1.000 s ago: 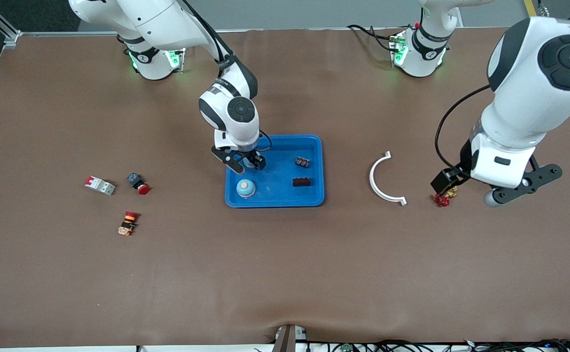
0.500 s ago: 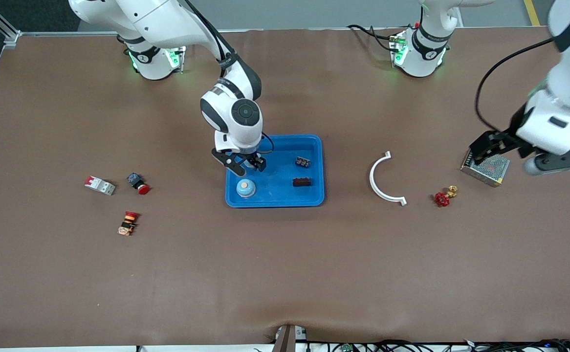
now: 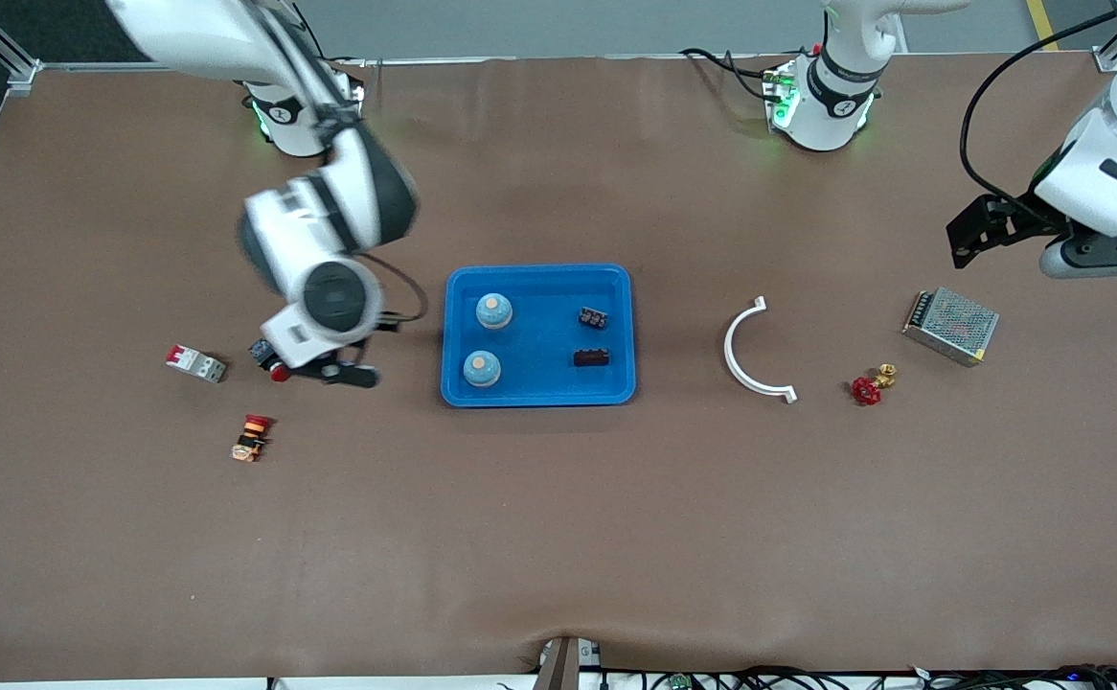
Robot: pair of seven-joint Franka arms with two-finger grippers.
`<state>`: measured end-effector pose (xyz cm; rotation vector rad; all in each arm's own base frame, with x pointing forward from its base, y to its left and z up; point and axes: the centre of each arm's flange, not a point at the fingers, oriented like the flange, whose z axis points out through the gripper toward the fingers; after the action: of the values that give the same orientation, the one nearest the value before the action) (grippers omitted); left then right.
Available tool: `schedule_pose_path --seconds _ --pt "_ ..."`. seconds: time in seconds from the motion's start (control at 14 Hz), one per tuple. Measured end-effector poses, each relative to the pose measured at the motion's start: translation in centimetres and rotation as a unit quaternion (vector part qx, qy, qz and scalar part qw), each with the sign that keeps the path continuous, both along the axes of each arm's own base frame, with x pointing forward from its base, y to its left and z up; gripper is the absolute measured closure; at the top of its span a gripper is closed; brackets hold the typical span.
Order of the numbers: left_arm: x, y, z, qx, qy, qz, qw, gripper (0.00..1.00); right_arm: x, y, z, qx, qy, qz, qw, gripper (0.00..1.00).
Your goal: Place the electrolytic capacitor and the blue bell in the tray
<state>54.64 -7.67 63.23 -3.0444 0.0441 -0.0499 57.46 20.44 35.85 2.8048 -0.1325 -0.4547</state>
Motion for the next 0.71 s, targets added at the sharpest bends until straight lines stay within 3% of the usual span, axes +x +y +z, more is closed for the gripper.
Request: schedule_pose_path --seconds 0.21,0.43,0.57,0.71 --pt "-0.7 1.3 0.2 0.002 0.002 -0.011 1.0 0.0 2.5 -9.8 1.3 0.042 0.022 0.033 0.998 0.0" --pt "-1.5 1.1 0.3 0.0 0.002 -0.014 1.0 0.0 3.4 -17.1 1.9 0.071 0.029 0.05 0.996 0.0" --pt "-1.9 0.7 0.4 -0.016 0.003 -0.014 1.0 0.0 3.4 -21.4 3.5 0.087 0.018 0.041 0.995 0.0" --pt "-2.1 0.6 0.4 -0.021 0.002 -0.014 1.0 0.0 3.0 -23.8 6.3 0.099 -0.007 0.024 0.995 0.0"
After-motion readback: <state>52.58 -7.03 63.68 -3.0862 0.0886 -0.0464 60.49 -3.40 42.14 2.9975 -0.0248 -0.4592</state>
